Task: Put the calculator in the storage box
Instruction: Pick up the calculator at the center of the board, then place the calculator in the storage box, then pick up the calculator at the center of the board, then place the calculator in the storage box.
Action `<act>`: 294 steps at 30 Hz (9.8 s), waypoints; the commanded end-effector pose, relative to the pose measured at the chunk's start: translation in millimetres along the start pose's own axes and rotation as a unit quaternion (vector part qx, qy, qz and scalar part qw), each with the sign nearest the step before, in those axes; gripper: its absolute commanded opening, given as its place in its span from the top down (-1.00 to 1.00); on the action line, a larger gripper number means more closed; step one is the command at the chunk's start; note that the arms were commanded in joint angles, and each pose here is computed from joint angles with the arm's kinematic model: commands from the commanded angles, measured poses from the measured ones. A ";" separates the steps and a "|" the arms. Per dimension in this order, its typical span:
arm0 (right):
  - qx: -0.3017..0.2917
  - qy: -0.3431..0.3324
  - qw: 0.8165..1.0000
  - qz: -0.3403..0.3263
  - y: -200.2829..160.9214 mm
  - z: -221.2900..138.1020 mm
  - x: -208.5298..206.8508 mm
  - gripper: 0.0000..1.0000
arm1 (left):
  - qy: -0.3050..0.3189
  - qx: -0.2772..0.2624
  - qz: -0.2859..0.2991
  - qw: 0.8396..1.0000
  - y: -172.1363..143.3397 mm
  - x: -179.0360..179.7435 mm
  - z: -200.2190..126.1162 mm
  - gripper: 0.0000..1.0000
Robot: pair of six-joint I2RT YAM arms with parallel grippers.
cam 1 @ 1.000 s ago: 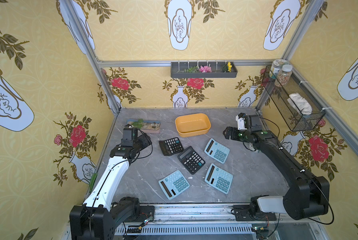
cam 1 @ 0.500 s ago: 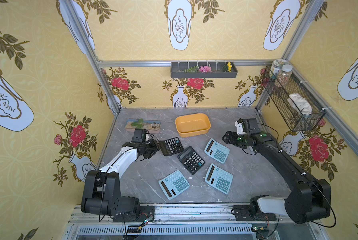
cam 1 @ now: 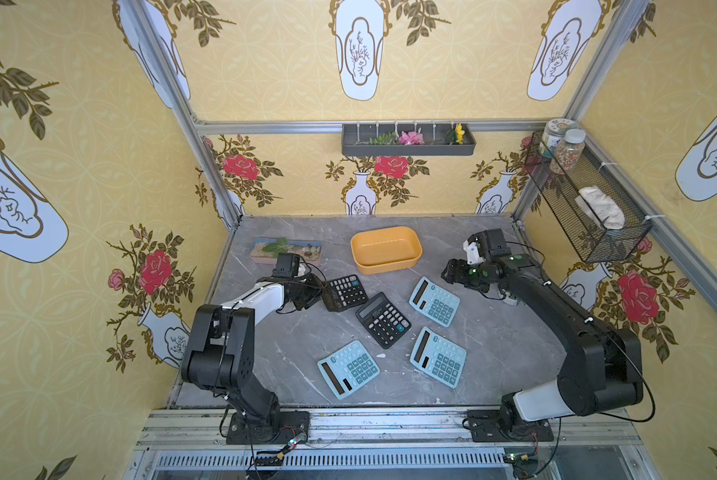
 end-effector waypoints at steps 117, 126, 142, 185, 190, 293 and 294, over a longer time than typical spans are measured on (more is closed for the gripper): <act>0.109 0.040 0.992 0.040 36.4 21.0 -1.5 -0.33 | 0.035 0.106 0.064 0.992 132.2 -119.7 108.2 0.94; 0.110 0.038 0.992 0.040 38.9 23.5 -2.1 -0.36 | 0.033 0.108 0.060 0.992 128.8 -118.9 116.9 0.80; 0.100 0.037 0.994 0.038 44.0 11.9 -3.4 -0.44 | 0.038 0.072 0.090 0.993 135.8 -142.6 87.5 0.12; 0.092 0.047 0.992 0.073 23.5 -25.5 -24.3 -0.51 | -0.073 0.229 0.204 0.949 -33.3 -243.6 123.6 0.13; 0.095 0.045 0.991 0.077 22.9 -22.4 -26.0 -0.51 | -0.071 0.244 0.203 0.946 -41.2 -240.1 133.5 0.13; 0.110 0.054 0.989 0.086 29.7 1.2 -11.0 -0.44 | 0.044 0.061 0.055 0.996 85.6 -190.7 134.1 1.00; 0.110 0.053 0.989 0.087 29.7 1.2 -11.4 -0.44 | 0.042 0.060 0.056 0.996 85.3 -191.5 134.9 1.00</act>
Point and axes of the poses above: each gripper's point midway between its finger pads, its own z axis out along the fingers, its own x axis along the line the jaws close on, y = z × x, the point moved 9 cm from there along -z, back along the fingers, and after that the axes turned 14 degrees about z, right-handed, at the moved point
